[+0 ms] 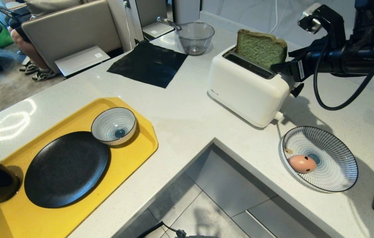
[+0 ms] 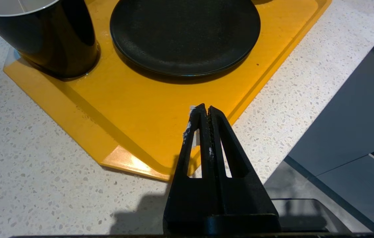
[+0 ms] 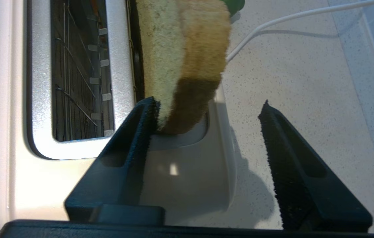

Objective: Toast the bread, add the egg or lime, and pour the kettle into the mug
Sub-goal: Put the bread slices in the toaster

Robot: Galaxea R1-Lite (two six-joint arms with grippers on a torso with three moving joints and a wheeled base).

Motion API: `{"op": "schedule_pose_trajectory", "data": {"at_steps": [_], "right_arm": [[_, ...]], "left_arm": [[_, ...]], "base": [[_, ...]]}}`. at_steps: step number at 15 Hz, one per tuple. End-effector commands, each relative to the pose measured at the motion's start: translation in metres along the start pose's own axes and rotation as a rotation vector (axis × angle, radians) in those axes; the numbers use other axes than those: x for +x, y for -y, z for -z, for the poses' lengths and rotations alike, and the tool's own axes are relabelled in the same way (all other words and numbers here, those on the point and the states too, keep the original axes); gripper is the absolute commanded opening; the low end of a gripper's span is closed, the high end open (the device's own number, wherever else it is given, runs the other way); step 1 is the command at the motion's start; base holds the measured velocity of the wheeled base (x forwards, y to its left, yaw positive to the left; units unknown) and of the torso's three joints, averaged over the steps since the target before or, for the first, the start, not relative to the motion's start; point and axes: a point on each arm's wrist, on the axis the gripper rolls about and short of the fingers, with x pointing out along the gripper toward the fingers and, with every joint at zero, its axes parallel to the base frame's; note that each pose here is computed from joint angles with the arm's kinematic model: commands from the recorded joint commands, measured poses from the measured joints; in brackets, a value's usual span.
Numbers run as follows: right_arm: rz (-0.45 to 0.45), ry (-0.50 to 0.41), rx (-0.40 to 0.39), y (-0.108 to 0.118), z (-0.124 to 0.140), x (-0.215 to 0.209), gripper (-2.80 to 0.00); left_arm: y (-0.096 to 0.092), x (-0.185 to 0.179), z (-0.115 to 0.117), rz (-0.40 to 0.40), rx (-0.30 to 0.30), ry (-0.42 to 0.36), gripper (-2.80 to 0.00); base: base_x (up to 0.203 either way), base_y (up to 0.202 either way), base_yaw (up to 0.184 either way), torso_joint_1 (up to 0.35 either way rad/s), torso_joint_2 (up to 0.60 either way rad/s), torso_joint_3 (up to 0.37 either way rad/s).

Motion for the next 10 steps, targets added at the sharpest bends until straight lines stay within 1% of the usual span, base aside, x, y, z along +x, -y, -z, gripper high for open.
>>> {"op": "schedule_pose_trajectory", "data": {"at_steps": [1,5,7,10], "right_arm": [[0.001,0.009,-0.003,0.0,-0.002,-0.007,0.0],[0.011,0.017,0.009,0.0,-0.005,-0.03,0.0],[0.011,0.021,0.04,-0.001,-0.003,-0.033,0.0],[0.062,0.118,0.067,0.003,-0.009,-0.031,0.0]], "left_arm": [[0.0,0.001,0.004,-0.001,0.0,-0.013,-2.8],[0.0,0.001,0.004,-0.001,0.0,-0.013,-2.8],[0.0,0.001,0.004,-0.001,0.0,-0.013,-2.8],[0.0,0.001,0.004,-0.001,0.0,-0.013,-2.8]], "base": [[0.0,0.0,0.0,0.0,0.0,0.0],[0.0,0.0,0.0,0.0,0.0,0.0],[0.0,0.0,0.0,0.0,0.0,0.0],[0.0,0.0,0.0,0.0,0.0,0.0]]}}
